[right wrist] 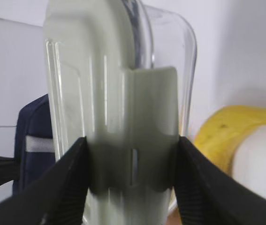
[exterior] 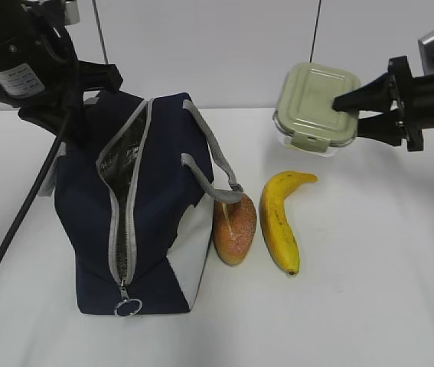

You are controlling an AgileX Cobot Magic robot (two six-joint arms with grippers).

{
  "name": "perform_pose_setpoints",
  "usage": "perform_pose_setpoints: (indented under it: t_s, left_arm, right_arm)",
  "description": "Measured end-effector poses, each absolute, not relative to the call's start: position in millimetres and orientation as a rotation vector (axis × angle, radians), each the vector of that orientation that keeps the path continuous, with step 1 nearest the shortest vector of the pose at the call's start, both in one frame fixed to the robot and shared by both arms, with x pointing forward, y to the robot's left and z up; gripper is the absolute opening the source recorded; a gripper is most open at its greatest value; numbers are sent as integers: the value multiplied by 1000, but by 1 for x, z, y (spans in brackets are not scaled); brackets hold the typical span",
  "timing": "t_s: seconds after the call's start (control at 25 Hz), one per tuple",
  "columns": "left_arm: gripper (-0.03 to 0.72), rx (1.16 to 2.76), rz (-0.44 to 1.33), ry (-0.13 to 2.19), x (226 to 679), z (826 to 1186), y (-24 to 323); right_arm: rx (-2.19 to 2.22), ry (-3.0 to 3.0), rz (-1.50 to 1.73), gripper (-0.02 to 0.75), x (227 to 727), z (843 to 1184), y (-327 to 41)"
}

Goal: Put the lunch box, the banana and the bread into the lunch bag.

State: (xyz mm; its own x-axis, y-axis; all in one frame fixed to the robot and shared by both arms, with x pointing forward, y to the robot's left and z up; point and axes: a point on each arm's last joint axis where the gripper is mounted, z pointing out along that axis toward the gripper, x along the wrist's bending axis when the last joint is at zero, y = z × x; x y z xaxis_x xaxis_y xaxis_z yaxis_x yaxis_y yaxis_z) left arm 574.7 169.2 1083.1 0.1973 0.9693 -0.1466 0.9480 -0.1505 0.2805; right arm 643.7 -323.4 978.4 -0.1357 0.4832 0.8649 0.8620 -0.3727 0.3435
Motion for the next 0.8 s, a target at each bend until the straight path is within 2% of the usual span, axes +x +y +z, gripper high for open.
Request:
perform_pose_setpoints:
  t_s: [0.28, 0.56, 0.8]
  left_arm:
    - [-1, 2152, 110, 1800, 576, 1084, 168]
    - [-1, 2123, 124, 1783, 579, 1085, 167]
    - [-1, 2107, 110, 1780, 580, 1084, 165]
  right_arm:
    - [-1599, -1549, -1466, 391, 643, 1011, -246]
    - [-1557, -1559, -1441, 391, 649, 1046, -224]
    - [-1492, -1597, -1386, 391, 646, 1061, -191]
